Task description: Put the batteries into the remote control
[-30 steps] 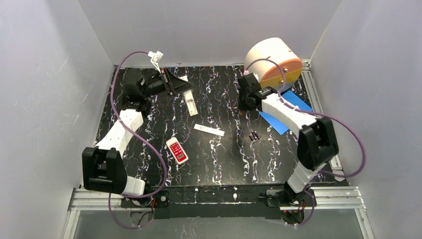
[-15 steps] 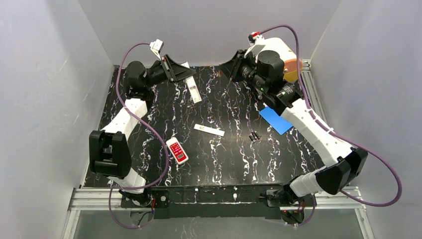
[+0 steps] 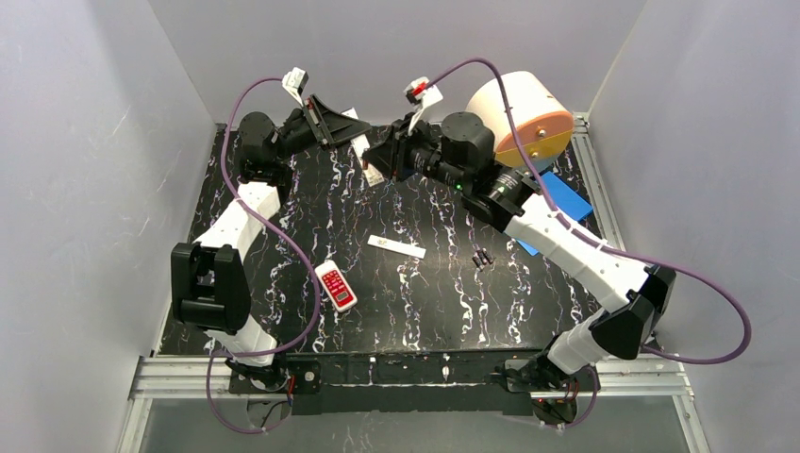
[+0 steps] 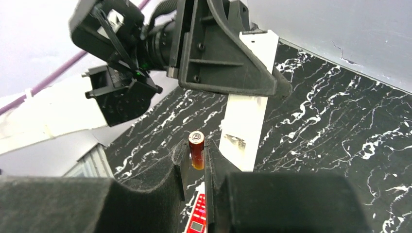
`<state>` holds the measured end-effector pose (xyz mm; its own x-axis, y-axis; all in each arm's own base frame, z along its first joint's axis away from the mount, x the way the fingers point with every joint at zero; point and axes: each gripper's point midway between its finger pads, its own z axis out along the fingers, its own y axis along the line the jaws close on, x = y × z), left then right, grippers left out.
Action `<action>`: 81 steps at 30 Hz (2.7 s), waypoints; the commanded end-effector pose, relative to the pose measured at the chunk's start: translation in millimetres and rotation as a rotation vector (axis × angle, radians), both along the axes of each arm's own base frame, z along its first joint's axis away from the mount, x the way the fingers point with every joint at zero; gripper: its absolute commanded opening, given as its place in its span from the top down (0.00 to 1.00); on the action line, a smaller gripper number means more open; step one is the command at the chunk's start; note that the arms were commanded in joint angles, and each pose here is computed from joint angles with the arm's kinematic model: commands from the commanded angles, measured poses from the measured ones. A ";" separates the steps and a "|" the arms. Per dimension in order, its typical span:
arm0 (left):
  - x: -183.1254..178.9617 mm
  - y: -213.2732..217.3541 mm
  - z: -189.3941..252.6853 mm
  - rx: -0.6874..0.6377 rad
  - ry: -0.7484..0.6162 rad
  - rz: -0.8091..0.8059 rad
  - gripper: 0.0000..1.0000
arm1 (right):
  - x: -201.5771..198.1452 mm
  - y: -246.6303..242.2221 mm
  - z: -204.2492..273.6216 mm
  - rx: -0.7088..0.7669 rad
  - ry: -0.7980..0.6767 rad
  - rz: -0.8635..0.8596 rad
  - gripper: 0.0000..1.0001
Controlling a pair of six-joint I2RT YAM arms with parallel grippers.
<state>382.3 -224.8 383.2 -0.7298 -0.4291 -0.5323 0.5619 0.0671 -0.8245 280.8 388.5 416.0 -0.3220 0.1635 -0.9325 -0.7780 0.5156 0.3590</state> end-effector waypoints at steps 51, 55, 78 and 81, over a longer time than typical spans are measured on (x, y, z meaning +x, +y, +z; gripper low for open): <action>-4.8 -1.4 -50.7 0.094 0.060 0.042 1.00 | 2.4 6.5 -90.0 -0.524 0.024 0.020 0.68; -6.9 -3.9 -50.0 0.099 0.049 0.025 1.00 | 8.2 5.2 -93.5 -0.537 0.023 -0.012 0.68; -15.4 -11.4 -32.8 0.092 -0.042 -0.010 1.00 | 20.6 8.9 -107.5 -0.588 -0.023 -0.097 0.85; -11.8 -10.4 -33.9 0.086 -0.032 0.014 1.00 | 20.0 6.8 -93.2 -0.529 -0.051 -0.116 0.84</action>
<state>385.4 -231.8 313.9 -0.7438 -0.3882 -0.5441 0.5156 0.1849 -0.8366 292.3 394.2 291.5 -0.3566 -0.3906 -0.8487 -0.7351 0.6780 -0.0031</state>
